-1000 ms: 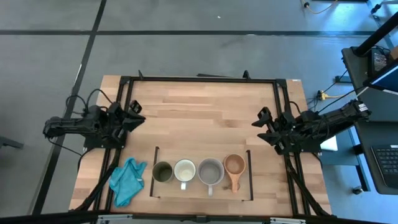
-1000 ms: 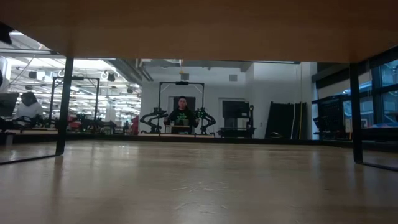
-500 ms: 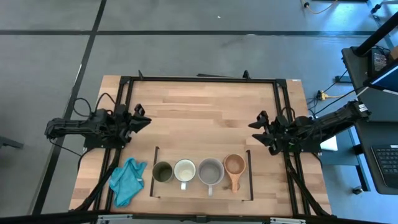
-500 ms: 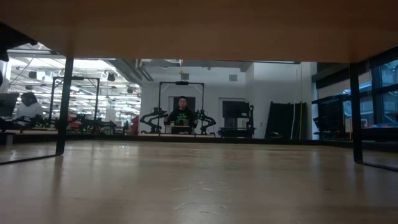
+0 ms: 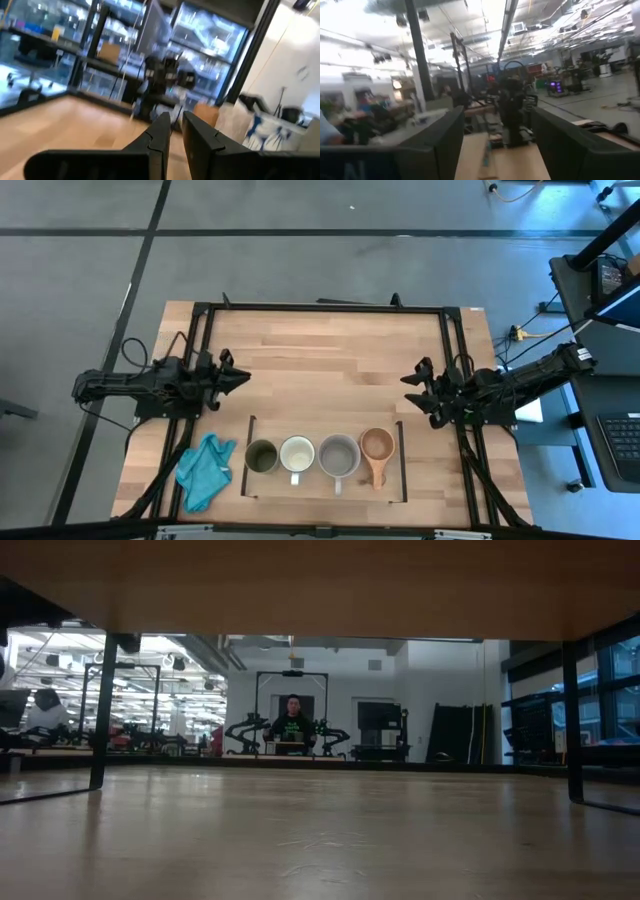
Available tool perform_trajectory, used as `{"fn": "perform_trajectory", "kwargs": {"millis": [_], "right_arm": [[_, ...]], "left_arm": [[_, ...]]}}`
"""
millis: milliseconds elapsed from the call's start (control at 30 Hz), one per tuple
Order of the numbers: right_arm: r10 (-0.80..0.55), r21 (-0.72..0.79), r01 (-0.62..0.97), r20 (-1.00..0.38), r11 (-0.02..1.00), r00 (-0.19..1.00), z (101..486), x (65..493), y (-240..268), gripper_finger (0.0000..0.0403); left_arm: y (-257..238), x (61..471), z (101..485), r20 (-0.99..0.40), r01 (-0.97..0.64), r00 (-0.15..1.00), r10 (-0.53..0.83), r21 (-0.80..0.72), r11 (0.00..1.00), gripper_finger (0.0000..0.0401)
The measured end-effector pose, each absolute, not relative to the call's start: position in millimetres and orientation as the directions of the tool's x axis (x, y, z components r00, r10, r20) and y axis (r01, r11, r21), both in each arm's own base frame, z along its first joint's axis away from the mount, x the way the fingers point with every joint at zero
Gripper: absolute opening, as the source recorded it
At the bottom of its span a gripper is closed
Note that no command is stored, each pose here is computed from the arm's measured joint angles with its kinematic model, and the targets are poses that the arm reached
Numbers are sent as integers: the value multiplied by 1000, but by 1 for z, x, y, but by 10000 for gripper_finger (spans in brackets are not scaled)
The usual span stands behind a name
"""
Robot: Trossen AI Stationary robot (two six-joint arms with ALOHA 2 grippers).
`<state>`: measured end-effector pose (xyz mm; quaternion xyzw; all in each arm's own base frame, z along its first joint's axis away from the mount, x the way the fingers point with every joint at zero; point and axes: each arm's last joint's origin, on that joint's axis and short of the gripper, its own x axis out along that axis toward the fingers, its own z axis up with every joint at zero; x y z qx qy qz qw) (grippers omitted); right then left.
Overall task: Stack small to large cups/mugs on shelf
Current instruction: Return to Home Position
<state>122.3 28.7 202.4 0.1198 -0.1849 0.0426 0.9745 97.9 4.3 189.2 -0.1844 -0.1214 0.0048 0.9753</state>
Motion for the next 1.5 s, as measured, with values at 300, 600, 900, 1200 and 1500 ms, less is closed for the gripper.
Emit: {"fn": "perform_trajectory", "kwargs": {"millis": [300,600,900,1200,1500], "right_arm": [[41,163,-95,306,982,951,196,125,29,228],[41,164,-95,304,982,952,196,125,29,228],[42,165,-96,304,982,952,196,125,29,228],[43,164,-96,304,982,952,196,125,29,228],[43,163,-96,304,982,952,196,125,29,228]], "left_arm": [[4,100,174,80,-11,996,43,-363,932,44],[4,100,174,74,-14,996,44,-364,931,44],[4,100,174,74,-14,996,44,-364,931,44],[4,100,174,75,-14,996,45,-364,931,44],[4,100,174,75,-15,996,45,-364,931,44]]}}
